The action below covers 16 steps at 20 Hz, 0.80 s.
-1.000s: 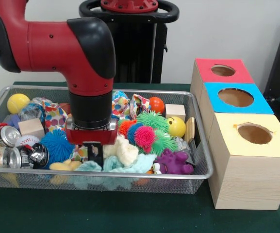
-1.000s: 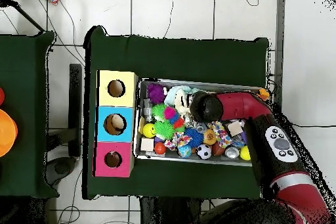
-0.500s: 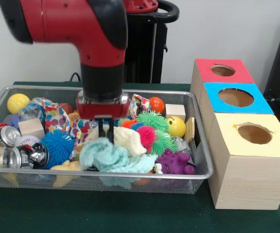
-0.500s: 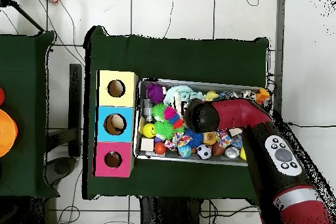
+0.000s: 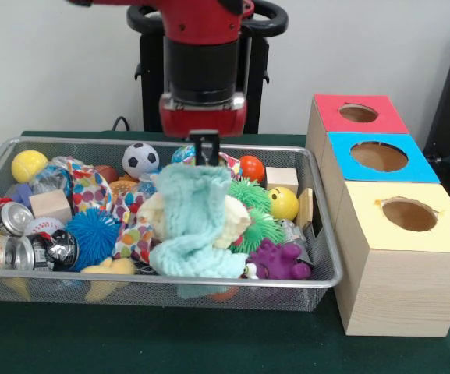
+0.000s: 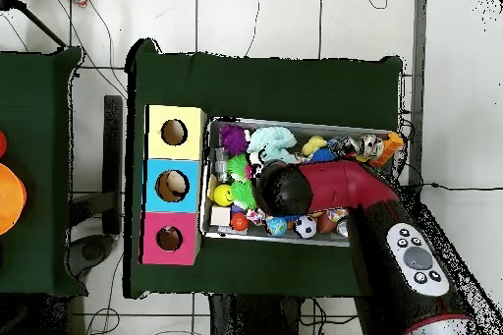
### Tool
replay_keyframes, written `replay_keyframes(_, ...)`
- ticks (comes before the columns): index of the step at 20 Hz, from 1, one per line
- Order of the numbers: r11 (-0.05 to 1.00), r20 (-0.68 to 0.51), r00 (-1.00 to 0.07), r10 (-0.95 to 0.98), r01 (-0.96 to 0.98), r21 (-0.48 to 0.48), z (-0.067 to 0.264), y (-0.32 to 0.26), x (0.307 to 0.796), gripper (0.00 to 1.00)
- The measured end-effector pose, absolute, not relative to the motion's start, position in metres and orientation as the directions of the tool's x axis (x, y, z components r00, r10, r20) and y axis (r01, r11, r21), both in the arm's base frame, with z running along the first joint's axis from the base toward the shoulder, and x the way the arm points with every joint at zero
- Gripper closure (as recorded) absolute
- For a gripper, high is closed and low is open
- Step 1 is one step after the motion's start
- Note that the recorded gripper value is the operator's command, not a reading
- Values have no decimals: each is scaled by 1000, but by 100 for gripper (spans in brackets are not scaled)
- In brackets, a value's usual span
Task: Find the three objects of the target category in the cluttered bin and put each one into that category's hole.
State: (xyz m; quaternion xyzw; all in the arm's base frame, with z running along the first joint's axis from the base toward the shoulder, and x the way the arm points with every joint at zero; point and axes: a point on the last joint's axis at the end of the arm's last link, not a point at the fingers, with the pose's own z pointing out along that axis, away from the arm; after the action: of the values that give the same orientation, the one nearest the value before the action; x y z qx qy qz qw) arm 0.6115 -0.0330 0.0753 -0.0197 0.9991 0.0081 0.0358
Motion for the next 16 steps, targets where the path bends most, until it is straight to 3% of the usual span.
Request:
replay_keyframes(14,999,-35,-998,-44,-44,17,80,-5,596,100)
replay_keyframes(15,999,-33,-999,-41,-42,15,80,-7,596,0)
replay_keyframes(16,999,-32,-999,-40,-41,14,79,-7,595,0)
